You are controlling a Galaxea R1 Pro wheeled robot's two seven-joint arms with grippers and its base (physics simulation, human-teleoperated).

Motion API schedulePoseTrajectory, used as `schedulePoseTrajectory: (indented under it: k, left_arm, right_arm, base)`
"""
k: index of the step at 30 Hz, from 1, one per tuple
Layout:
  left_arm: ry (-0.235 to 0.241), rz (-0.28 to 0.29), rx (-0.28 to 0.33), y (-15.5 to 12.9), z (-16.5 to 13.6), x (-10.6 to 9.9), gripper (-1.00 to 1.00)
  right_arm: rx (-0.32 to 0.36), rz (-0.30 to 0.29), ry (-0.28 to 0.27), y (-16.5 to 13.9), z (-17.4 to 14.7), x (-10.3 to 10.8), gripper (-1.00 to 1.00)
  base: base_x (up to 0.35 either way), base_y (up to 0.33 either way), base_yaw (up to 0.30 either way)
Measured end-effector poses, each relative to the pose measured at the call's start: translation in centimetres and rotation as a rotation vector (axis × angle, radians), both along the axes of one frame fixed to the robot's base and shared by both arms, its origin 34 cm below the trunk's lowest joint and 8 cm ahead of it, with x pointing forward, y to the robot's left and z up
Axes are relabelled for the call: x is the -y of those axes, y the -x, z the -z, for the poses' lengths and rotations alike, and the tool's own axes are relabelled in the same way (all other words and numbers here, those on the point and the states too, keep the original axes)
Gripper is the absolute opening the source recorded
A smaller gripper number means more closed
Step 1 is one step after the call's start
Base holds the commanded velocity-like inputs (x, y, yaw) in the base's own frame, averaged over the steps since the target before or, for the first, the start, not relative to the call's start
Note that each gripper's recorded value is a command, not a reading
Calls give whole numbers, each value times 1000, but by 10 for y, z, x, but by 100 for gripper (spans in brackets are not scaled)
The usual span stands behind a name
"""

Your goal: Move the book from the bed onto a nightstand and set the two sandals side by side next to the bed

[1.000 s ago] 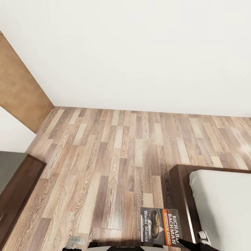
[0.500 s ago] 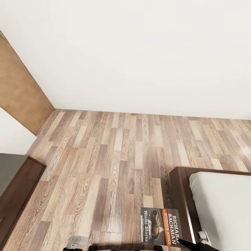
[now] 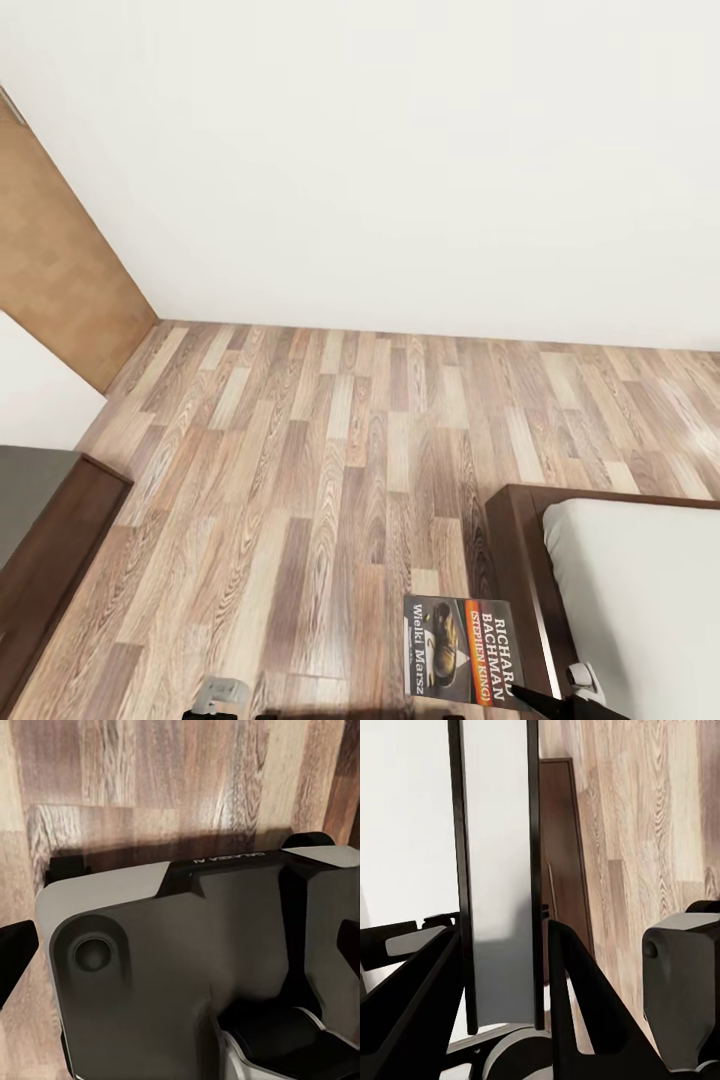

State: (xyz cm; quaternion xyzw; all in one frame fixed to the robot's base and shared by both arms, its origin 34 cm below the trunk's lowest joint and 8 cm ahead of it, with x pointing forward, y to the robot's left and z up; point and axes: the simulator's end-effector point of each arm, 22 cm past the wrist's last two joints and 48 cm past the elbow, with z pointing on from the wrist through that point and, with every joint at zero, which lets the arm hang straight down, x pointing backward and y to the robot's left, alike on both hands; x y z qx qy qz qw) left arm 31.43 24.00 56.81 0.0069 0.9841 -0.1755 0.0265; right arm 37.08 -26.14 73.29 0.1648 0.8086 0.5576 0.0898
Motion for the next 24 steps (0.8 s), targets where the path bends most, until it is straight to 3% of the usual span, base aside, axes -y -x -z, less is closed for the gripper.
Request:
schedulePoseTrajectory:
  k: [24]
  left_arm:
    - [12,0,39,-16,-8,9,100]
  right_arm:
    - [38,1,0,-10,-10,0,-100]
  base:
    - [0,0,0]
